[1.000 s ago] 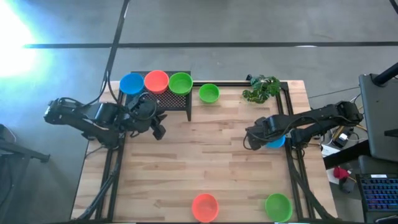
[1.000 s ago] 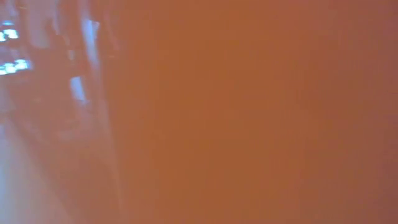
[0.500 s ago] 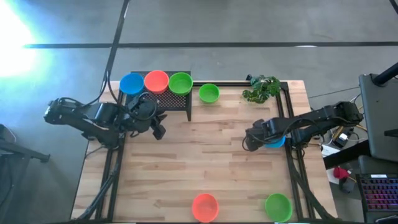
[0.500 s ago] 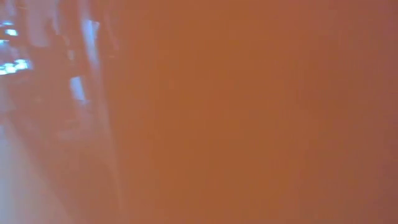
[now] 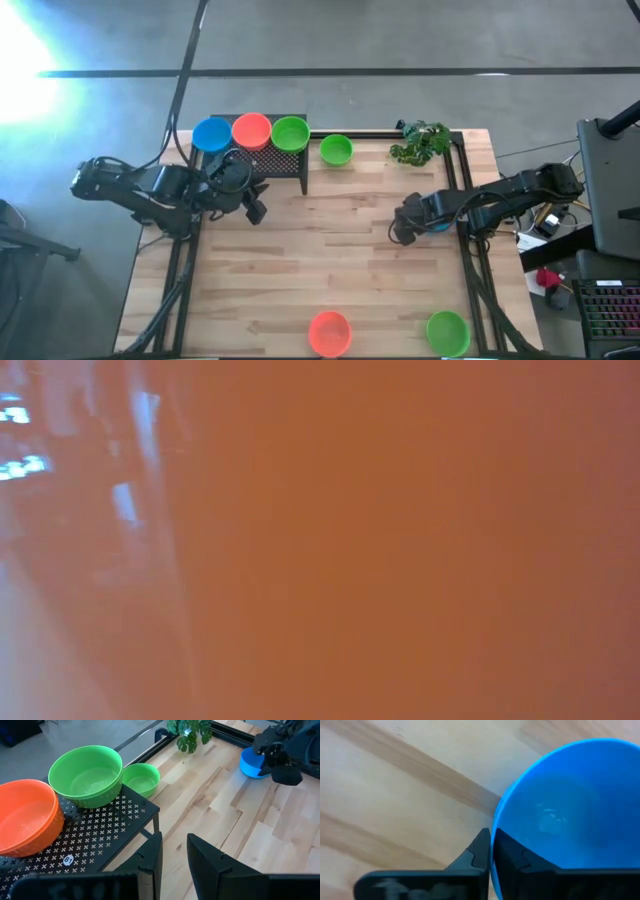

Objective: Pick & Place Mini bowls
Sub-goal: Stack the blue bowl on top of the blue bowl on the shelf

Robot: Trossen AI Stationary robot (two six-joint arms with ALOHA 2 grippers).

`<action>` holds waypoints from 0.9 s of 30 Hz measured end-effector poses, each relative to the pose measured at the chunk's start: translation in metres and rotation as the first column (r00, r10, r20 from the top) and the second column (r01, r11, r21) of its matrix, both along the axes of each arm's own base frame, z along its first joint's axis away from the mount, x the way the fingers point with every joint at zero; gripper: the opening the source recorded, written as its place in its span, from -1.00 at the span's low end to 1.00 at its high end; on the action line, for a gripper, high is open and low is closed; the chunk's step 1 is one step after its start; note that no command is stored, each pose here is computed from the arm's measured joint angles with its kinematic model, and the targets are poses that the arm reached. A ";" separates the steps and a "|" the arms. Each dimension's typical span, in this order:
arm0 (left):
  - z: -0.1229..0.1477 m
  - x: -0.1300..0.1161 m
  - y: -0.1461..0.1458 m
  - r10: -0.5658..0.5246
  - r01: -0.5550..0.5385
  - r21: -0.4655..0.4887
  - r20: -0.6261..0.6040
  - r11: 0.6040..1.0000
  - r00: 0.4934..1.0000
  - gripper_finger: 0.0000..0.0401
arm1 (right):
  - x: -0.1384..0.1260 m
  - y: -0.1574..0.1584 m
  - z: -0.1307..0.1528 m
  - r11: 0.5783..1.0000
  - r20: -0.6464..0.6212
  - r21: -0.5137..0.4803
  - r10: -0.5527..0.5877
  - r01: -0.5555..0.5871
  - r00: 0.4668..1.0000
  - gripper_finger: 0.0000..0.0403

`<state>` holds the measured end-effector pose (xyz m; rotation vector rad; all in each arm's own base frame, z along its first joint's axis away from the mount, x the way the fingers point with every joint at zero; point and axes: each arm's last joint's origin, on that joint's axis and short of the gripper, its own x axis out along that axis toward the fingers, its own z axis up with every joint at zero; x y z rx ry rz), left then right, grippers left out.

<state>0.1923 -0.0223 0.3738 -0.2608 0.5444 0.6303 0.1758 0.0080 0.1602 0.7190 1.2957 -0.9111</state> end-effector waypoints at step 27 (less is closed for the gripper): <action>0.026 0.026 -0.002 -0.179 0.136 0.262 0.148 0.955 0.973 -0.59 | 0.106 -0.005 0.133 0.508 -0.310 -0.421 0.698 -0.751 0.646 -0.96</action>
